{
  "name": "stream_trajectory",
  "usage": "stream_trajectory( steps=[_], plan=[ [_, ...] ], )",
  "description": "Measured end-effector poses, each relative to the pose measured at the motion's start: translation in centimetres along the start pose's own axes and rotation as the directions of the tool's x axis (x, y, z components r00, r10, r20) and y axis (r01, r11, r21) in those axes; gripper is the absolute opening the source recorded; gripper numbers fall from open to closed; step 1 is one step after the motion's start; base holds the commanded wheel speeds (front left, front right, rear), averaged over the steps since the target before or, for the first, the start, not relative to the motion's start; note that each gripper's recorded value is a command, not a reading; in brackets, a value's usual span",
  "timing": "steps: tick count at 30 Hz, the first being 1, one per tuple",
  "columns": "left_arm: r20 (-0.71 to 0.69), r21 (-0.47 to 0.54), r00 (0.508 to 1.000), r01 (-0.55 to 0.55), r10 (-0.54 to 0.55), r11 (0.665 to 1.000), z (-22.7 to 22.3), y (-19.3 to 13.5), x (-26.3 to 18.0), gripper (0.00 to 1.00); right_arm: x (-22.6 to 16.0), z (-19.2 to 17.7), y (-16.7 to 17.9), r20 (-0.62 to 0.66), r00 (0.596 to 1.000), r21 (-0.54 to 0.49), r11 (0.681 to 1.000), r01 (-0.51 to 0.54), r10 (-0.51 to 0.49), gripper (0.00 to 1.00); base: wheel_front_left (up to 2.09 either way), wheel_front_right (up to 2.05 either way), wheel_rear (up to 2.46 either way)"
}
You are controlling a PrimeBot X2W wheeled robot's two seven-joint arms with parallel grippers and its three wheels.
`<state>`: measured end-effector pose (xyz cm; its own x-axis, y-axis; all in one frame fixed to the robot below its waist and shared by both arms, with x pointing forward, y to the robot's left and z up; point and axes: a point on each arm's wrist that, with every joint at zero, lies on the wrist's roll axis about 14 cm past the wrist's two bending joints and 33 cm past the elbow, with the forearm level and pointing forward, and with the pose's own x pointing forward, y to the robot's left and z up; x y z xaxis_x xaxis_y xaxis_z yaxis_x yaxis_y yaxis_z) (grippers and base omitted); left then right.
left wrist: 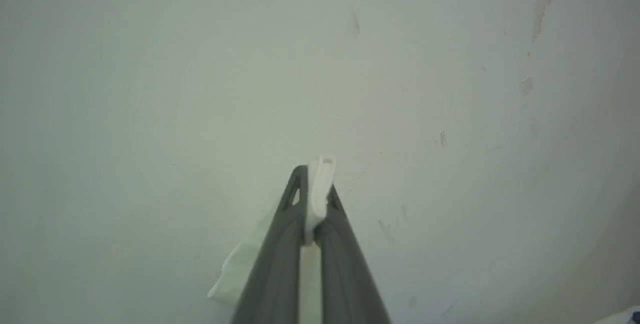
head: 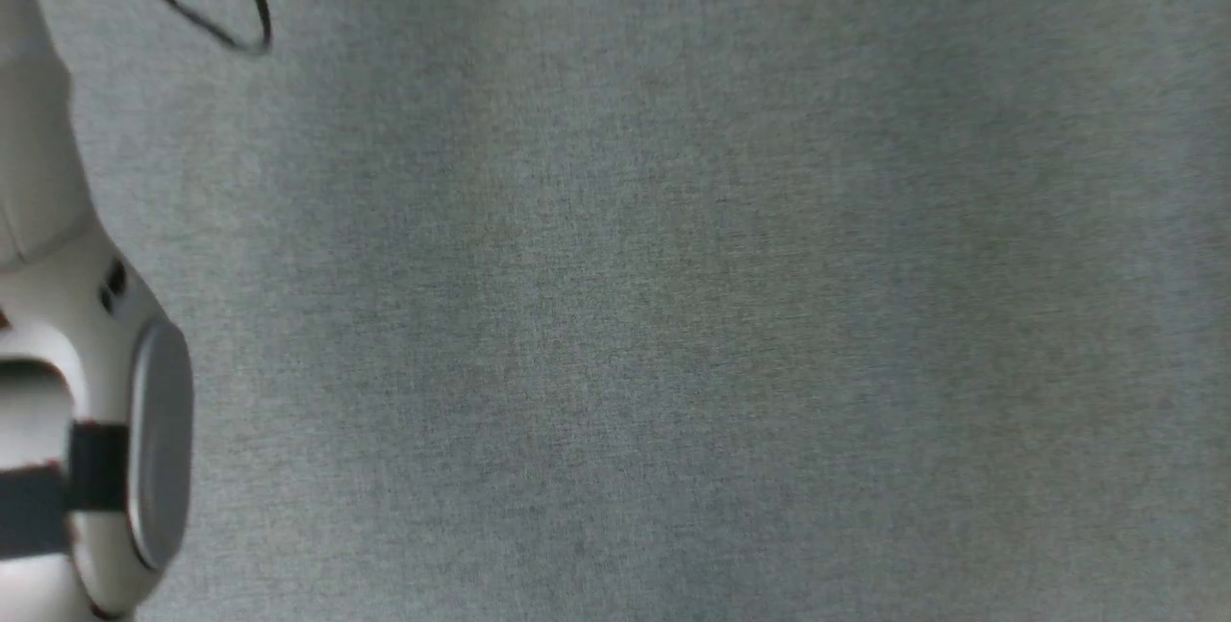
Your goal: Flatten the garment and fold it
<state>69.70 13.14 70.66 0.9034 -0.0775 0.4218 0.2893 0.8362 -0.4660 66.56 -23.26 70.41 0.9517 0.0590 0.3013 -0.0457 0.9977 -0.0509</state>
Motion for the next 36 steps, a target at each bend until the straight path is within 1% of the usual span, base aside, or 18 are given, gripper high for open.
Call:
stream_trajectory(
  steps=[2,5,9,12,15,19,22,24,26,28,30,32,34,36],
  plan=[
    [-0.054,-0.015,0.998,-0.01,0.009,1.0,-2.3,1.3,-1.0,0.0,-0.6,-2.0,0.2,-0.021,1.0,0.024,1.0,-0.017,0.018,0.0,0.0,0.0,0.0],
    [-0.126,-0.039,0.992,-0.026,0.021,0.999,-4.2,2.8,-3.1,0.0,-2.1,-4.1,1.0,-0.053,0.997,0.066,0.996,-0.056,0.06,0.0,0.0,0.0,0.0],
    [-0.181,-0.081,0.983,-0.028,0.013,0.996,-4.1,3.0,-6.5,0.0,-5.3,-4.7,1.3,-0.078,0.993,0.128,0.989,-0.081,0.091,0.0,0.0,0.0,0.0],
    [-0.222,-0.116,0.974,-0.072,0.044,0.991,-3.8,3.5,-9.7,0.0,-8.1,-4.7,0.6,-0.096,0.992,0.159,0.985,-0.061,0.077,0.0,0.0,0.0,0.0],
    [-0.247,-0.11,0.964,-0.124,0.094,0.986,-3.2,4.4,-13.0,0.0,-11.1,-4.8,-0.2,-0.118,0.992,0.193,0.981,-0.022,0.045,0.0,0.0,0.0,0.0],
    [-0.284,-0.145,0.945,-0.208,0.161,0.967,-3.1,5.4,-17.5,0.0,-15.3,-5.0,-1.1,-0.148,0.989,0.22,0.974,0.045,-0.013,0.0,0.0,0.0,0.0],
    [-0.319,-0.137,0.92,-0.283,0.229,0.949,-3.3,6.5,-21.1,0.0,-18.7,-6.4,-1.0,-0.211,0.977,0.267,0.958,0.102,-0.045,0.0,0.0,0.0,0.0],
    [-0.363,-0.113,0.892,-0.33,0.27,0.937,-3.8,7.3,-23.8,0.0,-21.0,-7.8,-0.3,-0.268,0.962,0.306,0.942,0.136,-0.052,0.0,0.0,0.0,0.0],
    [-0.424,-0.084,0.852,-0.374,0.307,0.923,-4.7,7.9,-26.8,0.0,-23.4,-9.0,0.2,-0.323,0.944,0.331,0.927,0.174,-0.062,0.0,0.0,0.0,0.0],
    [-0.49,-0.029,0.802,-0.406,0.341,0.913,-5.8,8.4,-29.9,0.0,-25.7,-9.8,0.5,-0.374,0.925,0.338,0.919,0.204,-0.068,0.0,0.0,0.0,0.0],
    [-0.542,-0.017,0.763,-0.43,0.353,0.903,-6.7,8.3,-32.5,0.0,-27.7,-10.4,0.4,-0.411,0.908,0.339,0.911,0.235,-0.082,0.0,0.0,0.0,0.0],
    [-0.559,-0.026,0.744,-0.457,0.366,0.889,-6.8,8.1,-34.3,0.0,-29.4,-10.6,0.2,-0.438,0.893,0.337,0.903,0.265,-0.099,0.0,0.0,0.0,0.0],
    [-0.555,-0.046,0.739,-0.486,0.382,0.873,-6.2,8.0,-35.5,0.0,-31.1,-10.6,-0.3,-0.46,0.879,0.331,0.896,0.296,-0.12,0.0,0.0,0.0,0.0],
    [-0.558,-0.051,0.732,-0.499,0.39,0.865,-5.5,7.9,-36.7,0.0,-32.8,-10.5,-0.9,-0.482,0.865,0.321,0.89,0.325,-0.142,0.0,0.0,0.0,0.0]
  ],
)
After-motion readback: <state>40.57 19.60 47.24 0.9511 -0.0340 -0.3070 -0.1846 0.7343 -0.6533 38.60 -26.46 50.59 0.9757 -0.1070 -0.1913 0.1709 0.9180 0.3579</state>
